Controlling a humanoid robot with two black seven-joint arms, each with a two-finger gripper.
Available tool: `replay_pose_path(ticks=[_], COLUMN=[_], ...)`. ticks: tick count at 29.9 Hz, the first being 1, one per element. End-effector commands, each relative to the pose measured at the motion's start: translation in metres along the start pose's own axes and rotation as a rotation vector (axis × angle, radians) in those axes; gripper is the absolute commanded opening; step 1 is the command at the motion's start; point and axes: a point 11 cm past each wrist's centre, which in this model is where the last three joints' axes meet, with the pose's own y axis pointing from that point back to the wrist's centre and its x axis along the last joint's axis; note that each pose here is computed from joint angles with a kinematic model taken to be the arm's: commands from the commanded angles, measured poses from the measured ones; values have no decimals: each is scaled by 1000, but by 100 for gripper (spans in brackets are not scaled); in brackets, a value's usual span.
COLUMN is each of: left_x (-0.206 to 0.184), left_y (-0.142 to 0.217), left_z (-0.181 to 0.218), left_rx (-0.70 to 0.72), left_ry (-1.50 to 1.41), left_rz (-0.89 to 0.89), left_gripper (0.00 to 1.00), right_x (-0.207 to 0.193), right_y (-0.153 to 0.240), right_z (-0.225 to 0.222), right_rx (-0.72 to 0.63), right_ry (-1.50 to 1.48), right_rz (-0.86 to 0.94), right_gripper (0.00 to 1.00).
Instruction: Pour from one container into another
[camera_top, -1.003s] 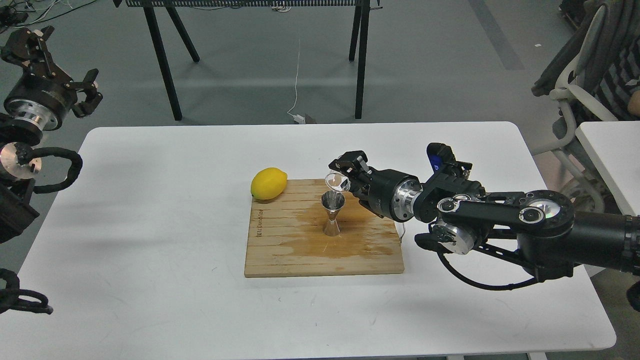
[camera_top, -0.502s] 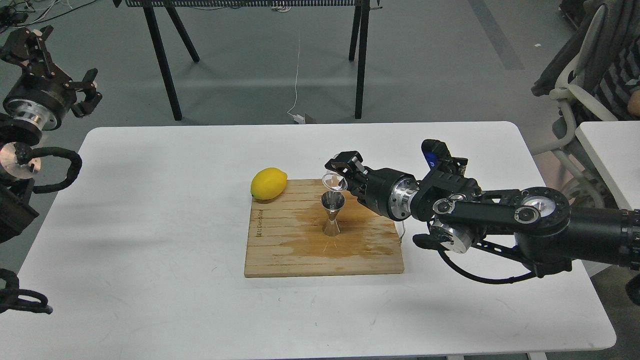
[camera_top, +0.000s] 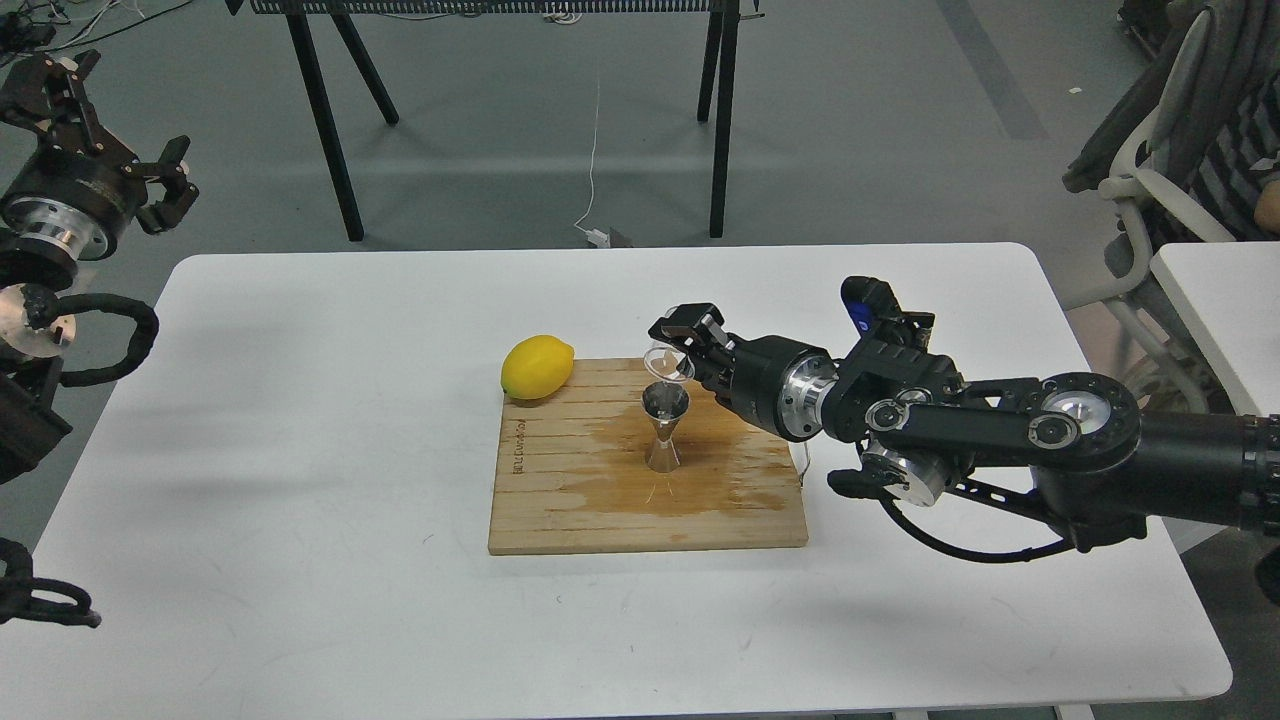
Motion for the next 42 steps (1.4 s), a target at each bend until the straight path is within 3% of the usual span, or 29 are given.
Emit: replay_pose_path(ticks=[1, 35, 42], left_x=[0, 1, 2], left_y=[0, 0, 1], left_z=[0, 1, 2], left_rx=[0, -1, -2], left_ry=[0, -2, -3], left_rz=[0, 2, 3], left_gripper=[100, 100, 100], right_x=[0, -2, 13], right_y=[0, 1, 7], right_z=[1, 0, -5], right_rx=[-1, 20, 56], right_ry=[17, 55, 5], right_rz=[-1, -13, 21], right_gripper=[30, 30, 31])
